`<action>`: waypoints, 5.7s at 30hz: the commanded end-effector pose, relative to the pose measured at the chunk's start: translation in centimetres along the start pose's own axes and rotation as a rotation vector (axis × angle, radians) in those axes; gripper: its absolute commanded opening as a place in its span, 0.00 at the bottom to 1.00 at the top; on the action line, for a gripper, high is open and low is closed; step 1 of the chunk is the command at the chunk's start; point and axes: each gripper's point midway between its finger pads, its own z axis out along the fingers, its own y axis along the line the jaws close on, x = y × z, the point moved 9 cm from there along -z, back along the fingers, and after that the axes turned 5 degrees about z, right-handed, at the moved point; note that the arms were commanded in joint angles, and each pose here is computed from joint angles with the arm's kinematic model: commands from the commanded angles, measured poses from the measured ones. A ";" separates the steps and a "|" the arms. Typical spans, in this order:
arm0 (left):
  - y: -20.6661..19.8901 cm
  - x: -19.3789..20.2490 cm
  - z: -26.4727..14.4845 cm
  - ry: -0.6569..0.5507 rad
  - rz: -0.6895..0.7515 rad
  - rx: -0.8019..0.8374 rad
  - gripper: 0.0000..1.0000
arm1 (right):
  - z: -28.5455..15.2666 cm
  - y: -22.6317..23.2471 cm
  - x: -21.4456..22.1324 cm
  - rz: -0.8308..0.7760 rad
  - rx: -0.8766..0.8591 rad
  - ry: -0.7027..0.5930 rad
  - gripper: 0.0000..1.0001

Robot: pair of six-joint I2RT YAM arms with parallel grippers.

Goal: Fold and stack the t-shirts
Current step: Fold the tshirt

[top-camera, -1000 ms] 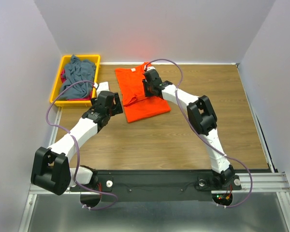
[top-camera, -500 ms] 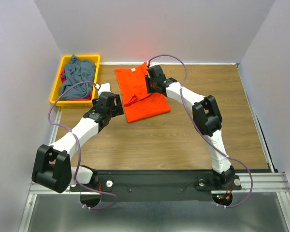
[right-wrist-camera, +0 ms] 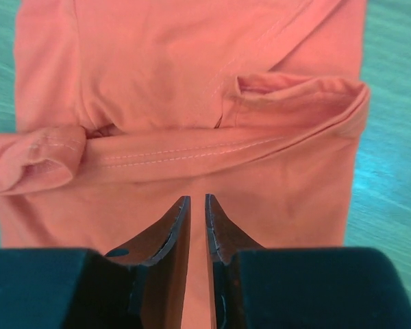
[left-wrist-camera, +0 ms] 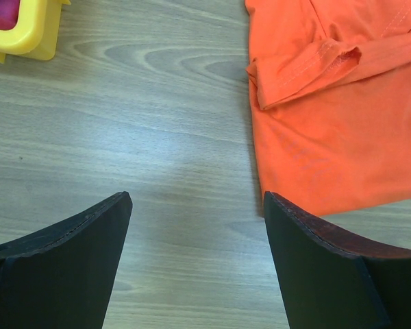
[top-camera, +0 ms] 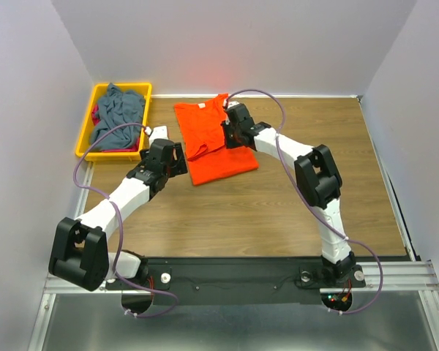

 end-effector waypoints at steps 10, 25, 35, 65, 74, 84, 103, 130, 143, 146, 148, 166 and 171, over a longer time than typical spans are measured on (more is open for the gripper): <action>-0.1 -1.1 -0.2 -0.046 0.006 0.003 0.89 | 3.4 0.6 0.0 0.034 -0.020 -0.011 0.19; -0.5 -0.6 0.4 -0.021 0.018 0.035 0.89 | 6.0 -2.3 -5.5 0.148 0.035 -0.161 0.23; -3.9 -2.3 3.5 0.041 0.035 0.142 0.84 | 0.6 -3.4 -7.0 0.162 -0.052 -0.153 0.40; -7.8 -7.4 19.9 0.062 0.122 -0.079 0.40 | -8.4 -4.1 -0.9 0.202 -0.130 -0.055 0.42; -8.4 -10.8 17.8 -0.048 0.063 -0.026 0.49 | -8.9 -4.5 0.2 0.279 -0.290 -0.016 0.42; -7.4 -9.2 4.3 -0.108 -0.153 0.180 0.79 | -7.3 -5.8 1.1 0.367 -0.522 -0.003 0.42; -6.6 5.7 6.8 0.331 -0.299 0.260 0.54 | -2.1 -13.0 11.3 0.646 -0.530 0.146 0.35; -6.9 0.2 1.4 0.228 -0.204 0.437 0.61 | -11.7 -11.9 7.5 0.663 -0.600 0.125 0.35; -10.0 -4.1 11.9 0.278 -0.145 0.436 0.51 | -3.0 -13.8 1.6 0.604 -0.612 0.065 0.35; -9.3 -3.5 14.1 0.301 -0.152 0.392 0.50 | -0.8 -14.7 2.5 0.606 -0.583 0.075 0.35; -8.7 -2.8 15.4 0.317 -0.158 0.364 0.50 | 0.0 -15.4 3.2 0.625 -0.562 0.087 0.35; -6.7 -7.8 5.8 0.127 -0.157 0.246 0.85 | -7.0 -16.2 3.2 0.609 -0.402 0.053 0.43; -7.1 -2.0 1.9 0.241 -0.027 0.093 0.86 | -11.1 -14.7 4.7 0.513 -0.222 0.074 0.62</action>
